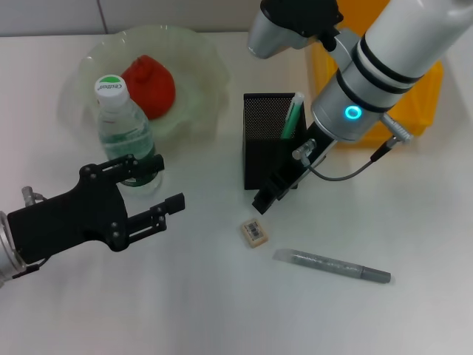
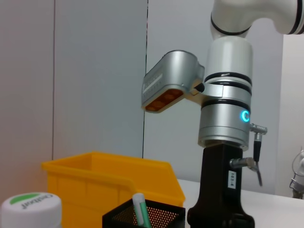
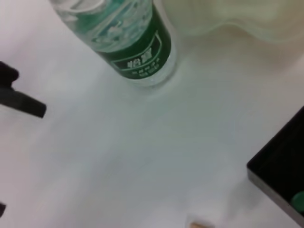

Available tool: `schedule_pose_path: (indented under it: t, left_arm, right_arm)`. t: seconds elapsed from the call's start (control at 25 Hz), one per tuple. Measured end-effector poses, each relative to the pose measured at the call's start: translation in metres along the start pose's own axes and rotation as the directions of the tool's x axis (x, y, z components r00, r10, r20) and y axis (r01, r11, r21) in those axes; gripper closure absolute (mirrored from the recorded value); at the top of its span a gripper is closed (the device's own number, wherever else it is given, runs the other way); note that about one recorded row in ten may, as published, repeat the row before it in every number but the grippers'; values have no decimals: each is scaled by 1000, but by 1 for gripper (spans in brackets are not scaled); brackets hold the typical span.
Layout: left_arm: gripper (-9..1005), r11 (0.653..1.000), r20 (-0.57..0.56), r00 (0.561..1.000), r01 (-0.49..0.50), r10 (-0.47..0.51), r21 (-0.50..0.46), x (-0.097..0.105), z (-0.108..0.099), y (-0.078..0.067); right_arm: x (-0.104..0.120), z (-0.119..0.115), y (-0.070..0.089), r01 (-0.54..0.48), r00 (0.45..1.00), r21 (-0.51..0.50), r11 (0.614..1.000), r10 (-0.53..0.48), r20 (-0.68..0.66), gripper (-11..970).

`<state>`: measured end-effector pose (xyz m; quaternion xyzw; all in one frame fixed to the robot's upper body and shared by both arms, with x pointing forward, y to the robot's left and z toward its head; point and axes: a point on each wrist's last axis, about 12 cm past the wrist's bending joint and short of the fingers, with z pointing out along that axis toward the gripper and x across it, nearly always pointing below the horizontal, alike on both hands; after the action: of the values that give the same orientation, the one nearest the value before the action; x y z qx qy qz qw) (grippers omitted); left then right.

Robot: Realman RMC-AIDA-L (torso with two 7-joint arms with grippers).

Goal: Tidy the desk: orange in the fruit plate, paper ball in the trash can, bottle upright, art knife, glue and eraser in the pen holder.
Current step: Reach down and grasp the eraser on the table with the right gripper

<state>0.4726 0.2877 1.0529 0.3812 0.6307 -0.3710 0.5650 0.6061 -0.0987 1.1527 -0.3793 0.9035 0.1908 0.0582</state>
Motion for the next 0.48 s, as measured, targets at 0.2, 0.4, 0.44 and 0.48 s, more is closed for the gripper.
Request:
schedule_pose_path:
  t: [0.2, 0.4, 0.44, 0.48]
  left_arm:
    - [350, 1000, 9, 1000, -1, 1, -7, -1, -1, 1]
    - [350, 1000, 8, 1000, 0, 0, -8, -1, -2, 1]
    - [350, 1000, 8, 1000, 1, -1, -9, -1, -2, 1]
    - [350, 1000, 8, 1000, 2, -2, -10, -1, -3, 1]
  right_arm:
    - [2, -1, 1, 3, 1000, -6, 1000, -3, -10, 557]
    - [3, 0, 1, -3, 1000, -11, 1000, 3, -23, 556]
    - [4, -1, 2, -4, 999, -17, 1000, 4, -33, 556]
    - [4, -1, 2, -4, 999, -17, 1000, 4, -33, 556]
